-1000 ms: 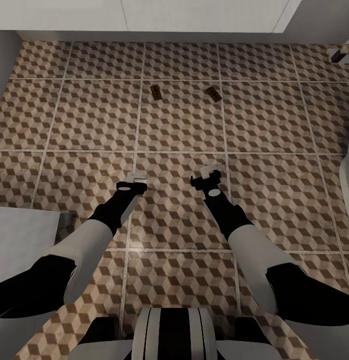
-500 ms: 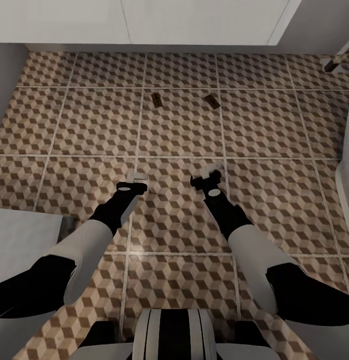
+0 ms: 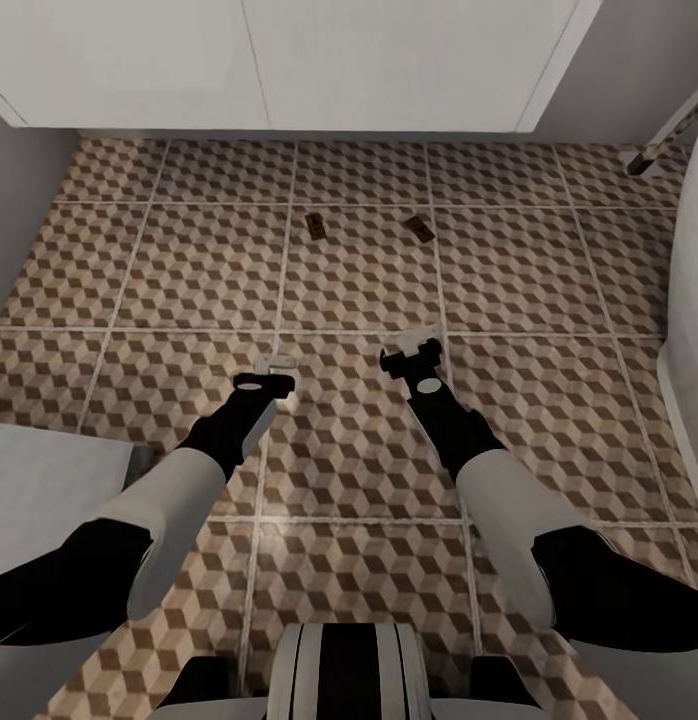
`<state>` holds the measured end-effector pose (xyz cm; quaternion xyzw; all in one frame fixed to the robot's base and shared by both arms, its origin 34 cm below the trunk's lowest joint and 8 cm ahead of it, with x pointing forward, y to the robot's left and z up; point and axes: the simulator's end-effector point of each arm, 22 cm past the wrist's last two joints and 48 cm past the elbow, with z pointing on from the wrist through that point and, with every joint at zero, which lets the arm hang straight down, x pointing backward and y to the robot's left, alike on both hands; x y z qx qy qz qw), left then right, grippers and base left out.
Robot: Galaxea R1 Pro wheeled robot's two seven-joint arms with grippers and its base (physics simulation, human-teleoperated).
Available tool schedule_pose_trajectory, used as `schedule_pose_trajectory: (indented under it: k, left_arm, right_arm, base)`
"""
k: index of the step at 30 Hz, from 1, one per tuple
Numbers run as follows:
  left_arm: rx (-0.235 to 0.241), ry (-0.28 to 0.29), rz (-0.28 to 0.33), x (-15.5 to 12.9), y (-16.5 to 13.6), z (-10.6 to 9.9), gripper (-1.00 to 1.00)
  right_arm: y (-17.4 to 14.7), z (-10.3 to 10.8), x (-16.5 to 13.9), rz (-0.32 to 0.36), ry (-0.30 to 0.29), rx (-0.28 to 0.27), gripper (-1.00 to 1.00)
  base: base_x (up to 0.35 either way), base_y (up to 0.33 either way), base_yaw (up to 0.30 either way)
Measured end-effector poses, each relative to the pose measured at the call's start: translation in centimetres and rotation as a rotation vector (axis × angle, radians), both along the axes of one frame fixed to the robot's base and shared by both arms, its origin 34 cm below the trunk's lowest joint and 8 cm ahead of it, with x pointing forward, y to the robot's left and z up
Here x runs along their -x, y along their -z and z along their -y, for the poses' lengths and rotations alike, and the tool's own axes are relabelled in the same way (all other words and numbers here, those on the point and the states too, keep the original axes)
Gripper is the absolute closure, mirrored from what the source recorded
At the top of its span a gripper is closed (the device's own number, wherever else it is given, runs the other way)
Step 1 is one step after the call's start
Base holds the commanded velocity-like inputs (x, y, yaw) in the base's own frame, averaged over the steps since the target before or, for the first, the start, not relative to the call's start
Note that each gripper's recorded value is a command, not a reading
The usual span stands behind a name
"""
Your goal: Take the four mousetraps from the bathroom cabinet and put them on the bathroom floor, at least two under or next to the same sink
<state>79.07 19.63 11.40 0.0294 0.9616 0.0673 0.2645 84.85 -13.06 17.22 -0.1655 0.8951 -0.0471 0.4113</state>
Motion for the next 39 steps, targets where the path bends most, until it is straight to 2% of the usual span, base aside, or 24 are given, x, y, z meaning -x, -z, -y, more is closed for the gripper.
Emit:
schedule_pose_trajectory:
  k: [16, 27, 28, 39]
  left_arm:
    - [0.001, 0.000, 0.023, 0.5, -3.0, 0.0, -1.00]
    - [0.001, 0.000, 0.047, 0.3, -5.4, 0.0, -1.00]
    - [0.001, 0.000, 0.035, 1.2, -5.0, 0.0, -1.00]
    - [0.001, -0.001, 0.045, 2.3, -6.5, -0.2, -1.00]
  right_arm:
    - [-5.0, -0.1, -1.8, 0.065, -0.003, -0.004, -1.00]
    - [-8.7, -0.5, -2.8, 0.136, -0.014, -0.020, -1.00]
    - [-8.4, -0.5, -2.5, 0.130, -0.018, -0.020, -1.00]
    - [-9.1, -1.0, -1.3, 0.146, -0.042, -0.034, -1.00]
  base:
    - [0.000, 0.000, 0.000]
    - [0.000, 0.000, 0.000]
    - [0.000, 0.000, 0.000]
    - [0.000, 0.000, 0.000]
